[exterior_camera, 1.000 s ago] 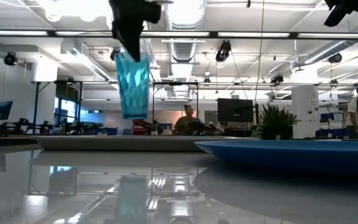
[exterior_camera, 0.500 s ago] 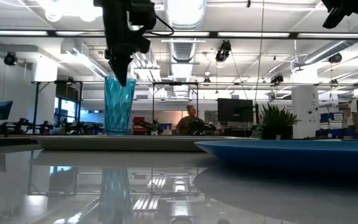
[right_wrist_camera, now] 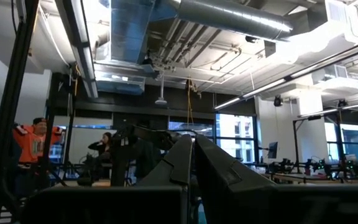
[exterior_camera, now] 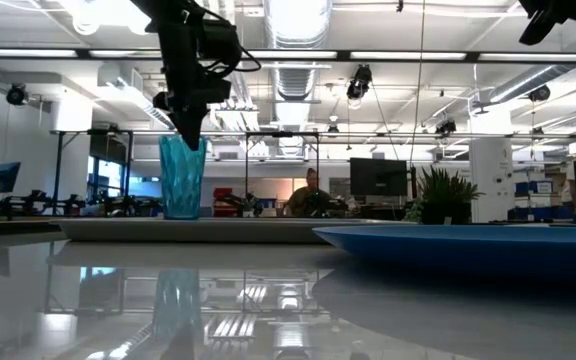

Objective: Pick and place plate/cup/fork/spoon on tray
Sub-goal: Put the blue cup on the top left side of the gray tray

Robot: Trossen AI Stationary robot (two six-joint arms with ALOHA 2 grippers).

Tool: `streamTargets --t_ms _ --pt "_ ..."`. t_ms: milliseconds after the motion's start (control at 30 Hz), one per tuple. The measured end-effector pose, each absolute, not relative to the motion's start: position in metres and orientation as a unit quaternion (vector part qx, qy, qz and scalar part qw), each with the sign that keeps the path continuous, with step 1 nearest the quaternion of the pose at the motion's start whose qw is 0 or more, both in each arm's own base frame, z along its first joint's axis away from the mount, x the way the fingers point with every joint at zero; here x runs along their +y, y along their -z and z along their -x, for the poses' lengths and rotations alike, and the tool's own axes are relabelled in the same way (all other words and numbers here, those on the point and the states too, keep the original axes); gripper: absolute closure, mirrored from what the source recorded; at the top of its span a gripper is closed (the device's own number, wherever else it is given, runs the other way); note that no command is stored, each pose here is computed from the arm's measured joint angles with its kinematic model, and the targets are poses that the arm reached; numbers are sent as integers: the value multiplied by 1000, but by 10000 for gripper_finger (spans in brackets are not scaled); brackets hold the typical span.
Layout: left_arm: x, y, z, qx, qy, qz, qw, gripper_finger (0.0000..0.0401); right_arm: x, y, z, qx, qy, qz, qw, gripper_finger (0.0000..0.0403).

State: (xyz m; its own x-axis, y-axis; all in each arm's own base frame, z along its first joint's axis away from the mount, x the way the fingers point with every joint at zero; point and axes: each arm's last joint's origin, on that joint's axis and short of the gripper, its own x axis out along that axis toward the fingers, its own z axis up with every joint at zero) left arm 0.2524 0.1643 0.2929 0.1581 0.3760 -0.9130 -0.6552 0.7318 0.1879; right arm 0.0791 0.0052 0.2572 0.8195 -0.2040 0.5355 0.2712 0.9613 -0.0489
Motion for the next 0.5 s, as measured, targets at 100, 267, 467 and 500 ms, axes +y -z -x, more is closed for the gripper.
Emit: streamTargets --t_ms 100,267,467,500 --pt "165 -293 -253 542 -348 132 754 401 5 -257 -79 -273 125 61 952 394" --pt "167 -291 -256 525 -355 137 761 401 5 -257 -79 -274 124 61 952 394" --pt "167 -279 -255 532 -355 138 757 401 5 -257 -79 -273 125 62 952 394" --pt "166 -277 -254 533 -356 136 756 401 5 -257 -79 -273 125 62 952 394"
